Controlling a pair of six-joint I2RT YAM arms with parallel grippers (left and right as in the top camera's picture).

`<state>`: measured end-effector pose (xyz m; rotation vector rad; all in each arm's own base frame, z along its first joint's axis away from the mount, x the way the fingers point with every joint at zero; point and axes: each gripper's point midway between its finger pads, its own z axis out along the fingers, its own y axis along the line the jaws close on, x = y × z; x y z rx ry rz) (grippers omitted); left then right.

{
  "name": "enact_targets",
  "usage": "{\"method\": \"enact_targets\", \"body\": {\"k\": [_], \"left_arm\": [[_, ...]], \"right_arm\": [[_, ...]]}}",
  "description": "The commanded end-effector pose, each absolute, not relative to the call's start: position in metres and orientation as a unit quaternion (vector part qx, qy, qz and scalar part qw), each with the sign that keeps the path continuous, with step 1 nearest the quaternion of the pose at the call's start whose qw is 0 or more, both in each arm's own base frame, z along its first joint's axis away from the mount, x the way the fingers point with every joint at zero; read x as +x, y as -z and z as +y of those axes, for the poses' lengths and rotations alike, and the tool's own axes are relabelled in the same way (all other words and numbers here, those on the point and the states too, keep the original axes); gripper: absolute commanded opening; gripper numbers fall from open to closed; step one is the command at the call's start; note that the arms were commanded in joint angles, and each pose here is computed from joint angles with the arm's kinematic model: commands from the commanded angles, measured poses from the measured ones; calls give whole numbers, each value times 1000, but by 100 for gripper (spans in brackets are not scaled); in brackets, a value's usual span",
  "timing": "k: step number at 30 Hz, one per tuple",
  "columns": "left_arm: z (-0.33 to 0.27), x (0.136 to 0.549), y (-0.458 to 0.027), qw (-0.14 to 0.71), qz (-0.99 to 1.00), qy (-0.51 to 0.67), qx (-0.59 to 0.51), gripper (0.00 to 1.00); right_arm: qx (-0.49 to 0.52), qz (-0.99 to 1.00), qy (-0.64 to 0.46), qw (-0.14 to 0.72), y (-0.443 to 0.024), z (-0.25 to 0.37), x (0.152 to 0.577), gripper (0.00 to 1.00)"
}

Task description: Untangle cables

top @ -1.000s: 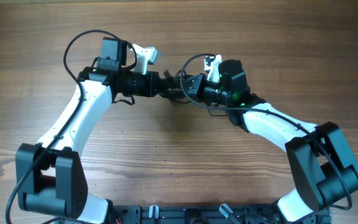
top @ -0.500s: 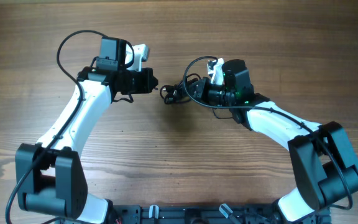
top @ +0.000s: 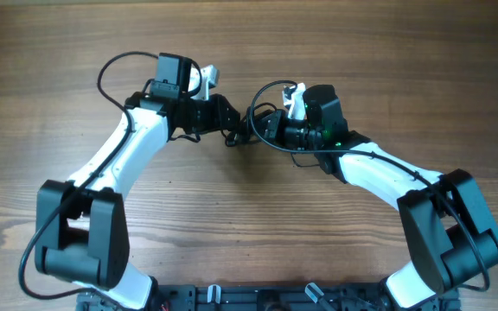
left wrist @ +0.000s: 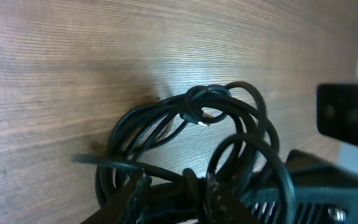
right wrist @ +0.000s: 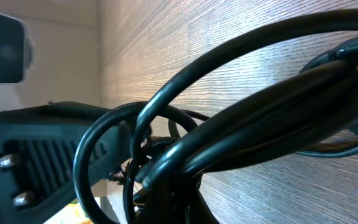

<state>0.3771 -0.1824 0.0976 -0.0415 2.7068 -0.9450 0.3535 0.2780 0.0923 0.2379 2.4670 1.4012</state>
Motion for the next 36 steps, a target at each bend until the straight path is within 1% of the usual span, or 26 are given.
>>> {"method": "enact_targets", "body": {"k": [1,3,5,8,9,11,12,14,16,18,19,21,24,26,28,29,30,32,35,36], "left_arm": [[-192,374,-99,107,928,355,-49,32],[-202,368,-106,90,916,389,-38,32],[-204,366,-109,83,913,398,-39,31],[-204,364,-108,75,913,398,-51,24],[-204,364,-107,73,913,398,-52,23],[-203,361,-106,57,913,397,-80,15],[-202,361,-105,52,913,395,-88,14],[-201,357,-103,36,913,390,-113,17],[-200,357,-103,33,912,390,-119,27],[-200,355,-102,28,912,389,-124,30],[-200,355,-102,26,913,388,-125,30],[-200,354,-102,25,913,388,-125,23],[-201,354,-101,27,915,384,-123,21],[-200,355,-97,36,921,367,-122,22],[-207,355,-98,42,922,368,-111,28],[-208,356,-95,48,926,357,-109,27],[-207,357,-91,56,932,342,-109,24],[-209,358,-89,63,935,332,-105,5],[-196,363,-89,65,933,331,-122,4],[-189,365,-89,62,931,335,-130,4]], "right_arm": [[98,862,-476,148,-85,277,356,4],[98,862,-475,150,-85,276,356,4],[98,862,-475,150,-85,276,356,4],[101,863,-471,154,-84,275,358,4],[102,863,-471,154,-84,275,358,4],[103,863,-469,156,-84,274,359,4],[104,863,-468,157,-84,274,359,4],[104,863,-468,157,-84,274,359,4],[104,863,-468,157,-84,274,359,4],[105,864,-467,159,-83,274,360,4],[106,864,-467,158,-83,274,360,4],[108,864,-465,160,-83,273,361,4],[120,863,-465,158,-83,272,362,4],[119,863,-466,158,-83,272,362,4],[119,862,-466,158,-83,272,362,4],[119,863,-466,158,-83,272,362,4],[119,863,-466,158,-83,272,362,4],[118,863,-466,158,-83,273,362,4],[118,865,-458,168,-82,270,364,4],[115,865,-457,172,-82,269,366,6]]}}
